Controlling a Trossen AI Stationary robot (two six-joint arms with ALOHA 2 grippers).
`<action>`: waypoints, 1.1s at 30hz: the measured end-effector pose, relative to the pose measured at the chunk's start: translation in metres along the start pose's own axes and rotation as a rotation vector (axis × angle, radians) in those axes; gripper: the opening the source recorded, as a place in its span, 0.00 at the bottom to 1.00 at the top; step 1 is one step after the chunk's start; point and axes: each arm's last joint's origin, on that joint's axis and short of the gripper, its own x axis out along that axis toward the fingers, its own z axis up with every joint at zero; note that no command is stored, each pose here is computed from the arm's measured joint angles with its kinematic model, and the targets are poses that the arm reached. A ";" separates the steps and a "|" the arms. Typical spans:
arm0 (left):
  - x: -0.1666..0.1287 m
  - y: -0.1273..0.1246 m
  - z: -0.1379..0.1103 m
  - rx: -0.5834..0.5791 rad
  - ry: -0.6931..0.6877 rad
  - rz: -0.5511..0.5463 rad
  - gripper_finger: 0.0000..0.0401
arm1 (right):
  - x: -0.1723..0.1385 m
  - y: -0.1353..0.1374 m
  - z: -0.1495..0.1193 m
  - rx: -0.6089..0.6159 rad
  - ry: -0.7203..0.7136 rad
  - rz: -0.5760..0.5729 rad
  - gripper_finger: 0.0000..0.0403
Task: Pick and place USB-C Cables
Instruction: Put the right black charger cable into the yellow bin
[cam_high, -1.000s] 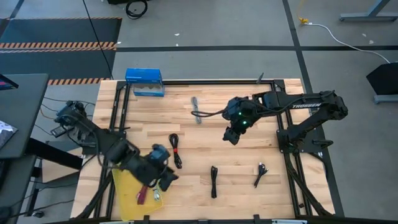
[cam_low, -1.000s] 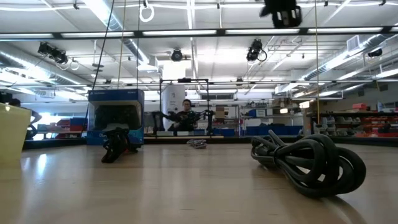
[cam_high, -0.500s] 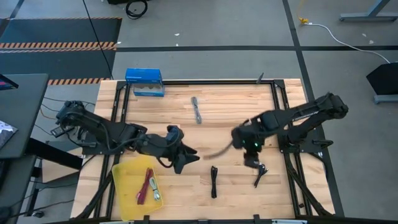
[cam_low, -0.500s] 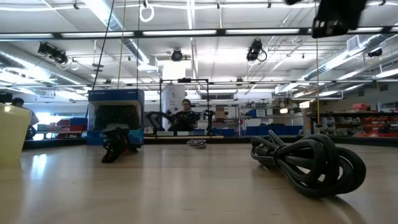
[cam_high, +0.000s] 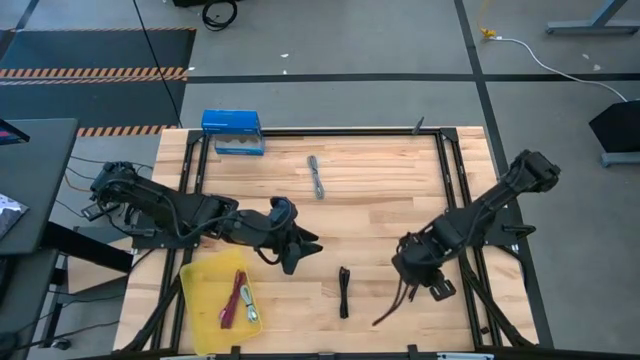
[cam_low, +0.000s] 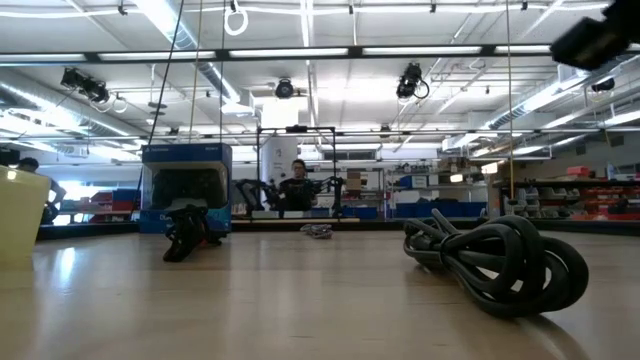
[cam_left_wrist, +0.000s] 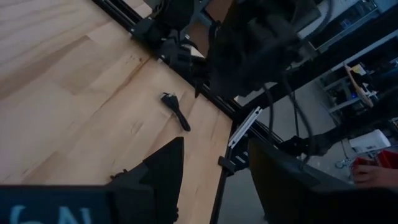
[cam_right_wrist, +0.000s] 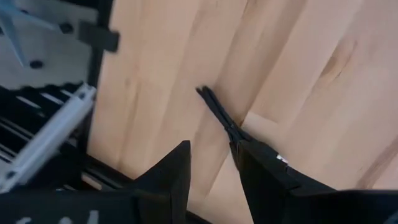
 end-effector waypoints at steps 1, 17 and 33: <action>0.000 0.000 0.000 0.006 0.000 0.000 0.46 | 0.006 0.000 -0.002 -0.008 0.007 -0.002 0.34; 0.000 0.000 0.000 -0.012 0.002 0.001 0.46 | 0.059 -0.006 -0.019 -0.167 -0.044 -0.107 0.42; 0.000 0.000 -0.001 -0.037 0.006 0.003 0.46 | 0.091 -0.021 -0.041 -0.172 -0.013 -0.065 0.43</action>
